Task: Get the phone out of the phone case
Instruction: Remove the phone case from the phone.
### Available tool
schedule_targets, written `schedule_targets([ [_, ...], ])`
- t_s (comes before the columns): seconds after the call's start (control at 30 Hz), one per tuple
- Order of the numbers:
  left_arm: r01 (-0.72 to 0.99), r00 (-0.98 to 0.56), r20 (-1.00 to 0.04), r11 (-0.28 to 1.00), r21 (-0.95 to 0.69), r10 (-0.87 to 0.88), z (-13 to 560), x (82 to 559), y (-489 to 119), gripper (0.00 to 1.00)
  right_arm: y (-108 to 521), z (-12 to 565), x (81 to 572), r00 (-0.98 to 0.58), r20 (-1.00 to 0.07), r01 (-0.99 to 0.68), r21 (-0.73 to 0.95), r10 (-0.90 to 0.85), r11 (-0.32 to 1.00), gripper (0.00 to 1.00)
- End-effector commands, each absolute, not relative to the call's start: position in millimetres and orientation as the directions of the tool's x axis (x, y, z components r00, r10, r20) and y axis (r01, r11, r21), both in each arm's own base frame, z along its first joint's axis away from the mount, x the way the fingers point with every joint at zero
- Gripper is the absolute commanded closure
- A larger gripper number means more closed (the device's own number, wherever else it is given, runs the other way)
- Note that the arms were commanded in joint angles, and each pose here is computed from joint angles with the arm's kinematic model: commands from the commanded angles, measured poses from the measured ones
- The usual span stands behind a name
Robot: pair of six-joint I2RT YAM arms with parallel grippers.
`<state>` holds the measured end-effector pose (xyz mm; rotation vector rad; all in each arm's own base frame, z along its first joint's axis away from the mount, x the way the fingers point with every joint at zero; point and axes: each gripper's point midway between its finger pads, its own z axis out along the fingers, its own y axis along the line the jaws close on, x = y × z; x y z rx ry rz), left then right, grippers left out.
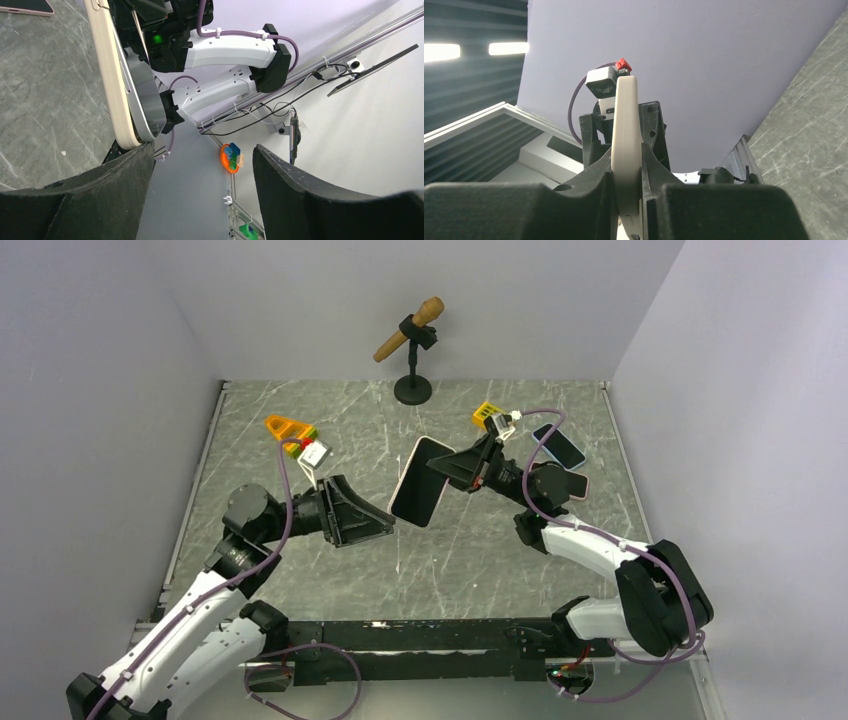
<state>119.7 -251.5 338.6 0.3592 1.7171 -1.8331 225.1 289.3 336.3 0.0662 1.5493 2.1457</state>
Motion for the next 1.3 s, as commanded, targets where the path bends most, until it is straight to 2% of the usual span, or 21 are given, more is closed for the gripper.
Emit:
schedule_targets([
  [0.0,0.614,-0.761,-0.594,0.007,-0.789,-0.261,346,125,-253,0.24,281,374,210,-0.859,-0.269,-0.437,0.829,0.436,-0.349,1.0],
  [0.17,0.607,-0.762,-0.588,0.017,-0.794,-0.269,349,131,-255,0.23,286,371,206,-0.859,-0.282,-0.439,0.834,0.427,-0.333,1.0],
  [0.37,0.548,-0.78,-0.552,0.104,-0.83,-0.294,334,147,-256,0.23,291,372,198,-0.86,-0.298,-0.447,0.831,0.415,-0.329,1.0],
  [0.63,0.56,-0.771,-0.585,0.171,-0.811,-0.251,333,166,-265,0.3,319,363,185,-0.816,-0.489,-0.551,0.819,0.308,-0.16,1.0],
  [0.7,0.571,-0.765,-0.597,0.174,-0.802,-0.241,334,169,-268,0.38,323,364,180,-0.806,-0.52,-0.571,0.809,0.284,-0.138,1.0],
  [0.93,0.598,-0.783,-0.591,0.03,-0.801,-0.194,343,156,-284,0.83,345,356,172,-0.794,-0.587,-0.604,0.791,0.158,-0.095,1.0],
  [0.97,0.596,-0.787,-0.588,0.017,-0.803,-0.187,344,155,-285,0.9,346,354,174,-0.793,-0.588,-0.604,0.792,0.157,-0.086,0.98],
  [1.03,0.598,-0.782,-0.586,0.011,-0.802,-0.214,348,156,-284,1.0,345,349,174,-0.79,-0.592,-0.607,0.791,0.162,-0.072,0.77],
  [1.13,0.574,-0.77,-0.56,0.054,-0.817,-0.305,355,164,-277,1.0,338,346,177,-0.77,-0.598,-0.621,0.782,0.222,-0.049,0.43],
  [1.2,0.539,-0.773,-0.524,0.066,-0.84,-0.357,360,167,-271,1.0,330,344,177,-0.75,-0.597,-0.634,0.771,0.287,-0.053,0.29],
  [1.27,0.506,-0.778,-0.483,0.054,-0.861,-0.403,366,171,-267,1.0,319,341,178,-0.724,-0.586,-0.645,0.762,0.363,-0.057,0.21],
])
